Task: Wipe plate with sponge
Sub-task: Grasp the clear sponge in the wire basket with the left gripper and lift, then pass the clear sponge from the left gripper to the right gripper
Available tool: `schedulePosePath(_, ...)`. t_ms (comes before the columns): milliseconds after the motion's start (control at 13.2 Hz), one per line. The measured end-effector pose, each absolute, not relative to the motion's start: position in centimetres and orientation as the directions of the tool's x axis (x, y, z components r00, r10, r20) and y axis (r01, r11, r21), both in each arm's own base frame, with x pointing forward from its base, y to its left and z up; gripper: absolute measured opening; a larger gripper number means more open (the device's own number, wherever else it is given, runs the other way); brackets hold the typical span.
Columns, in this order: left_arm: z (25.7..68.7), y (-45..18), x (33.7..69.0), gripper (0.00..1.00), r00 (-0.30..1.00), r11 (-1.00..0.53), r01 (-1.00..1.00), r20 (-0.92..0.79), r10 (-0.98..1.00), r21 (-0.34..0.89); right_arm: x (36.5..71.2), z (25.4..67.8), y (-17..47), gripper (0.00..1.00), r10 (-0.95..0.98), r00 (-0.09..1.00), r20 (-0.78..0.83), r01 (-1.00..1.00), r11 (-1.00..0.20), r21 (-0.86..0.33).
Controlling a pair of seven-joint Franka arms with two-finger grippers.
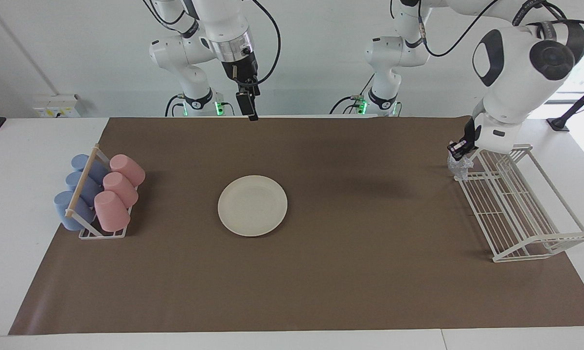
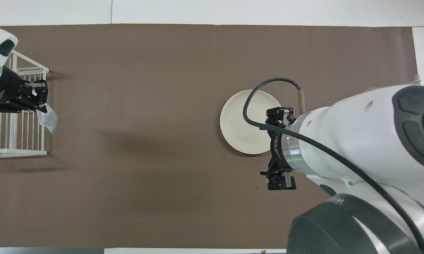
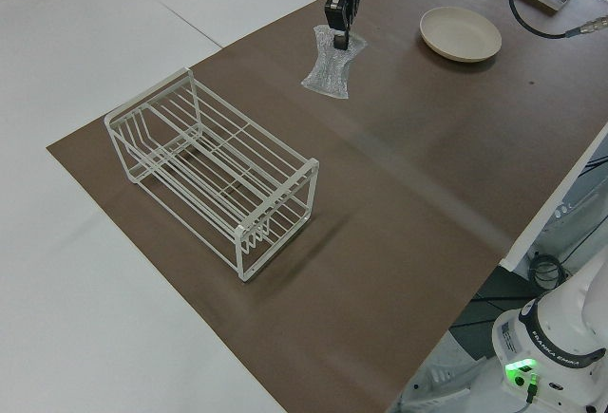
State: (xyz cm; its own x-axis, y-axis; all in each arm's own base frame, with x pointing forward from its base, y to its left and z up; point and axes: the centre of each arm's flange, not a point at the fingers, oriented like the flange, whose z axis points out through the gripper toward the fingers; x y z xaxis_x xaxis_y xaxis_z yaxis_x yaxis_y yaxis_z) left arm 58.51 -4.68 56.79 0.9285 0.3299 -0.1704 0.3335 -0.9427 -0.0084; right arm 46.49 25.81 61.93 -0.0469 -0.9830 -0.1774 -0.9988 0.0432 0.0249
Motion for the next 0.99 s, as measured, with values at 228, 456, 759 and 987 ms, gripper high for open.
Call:
schedulePosePath(228, 58.2, -5.0, 57.8, 0.05, 0.889, -0.881, 0.423, -0.284, 0.359, 0.212, 46.3, 61.4, 26.4, 1.00, -0.983, -0.038, -0.182, -0.999, 0.036, 0.012)
schedulePosePath(456, 57.9, -5.0, 57.5, 0.05, 0.852, -0.775, 0.492, -0.402, 0.335, 0.397, 45.8, 61.1, 28.6, 0.68, -0.977, -0.053, -0.205, -0.998, 0.059, -0.021)
schedulePosePath(759, 55.0, -5.0, 54.7, 0.05, 0.834, -0.591, 0.537, -0.485, 0.263, 0.602, 45.4, 60.9, 30.4, 0.96, -0.968, -0.090, -0.233, -0.994, 0.103, -0.044)
schedulePosePath(987, 51.9, -5.8, 51.5, 0.05, 0.874, -0.497, 0.469, -0.464, 0.144, 0.730, 45.7, 58.4, 34.1, 1.00, -0.992, -0.052, -0.113, -0.999, 0.052, 0.007)
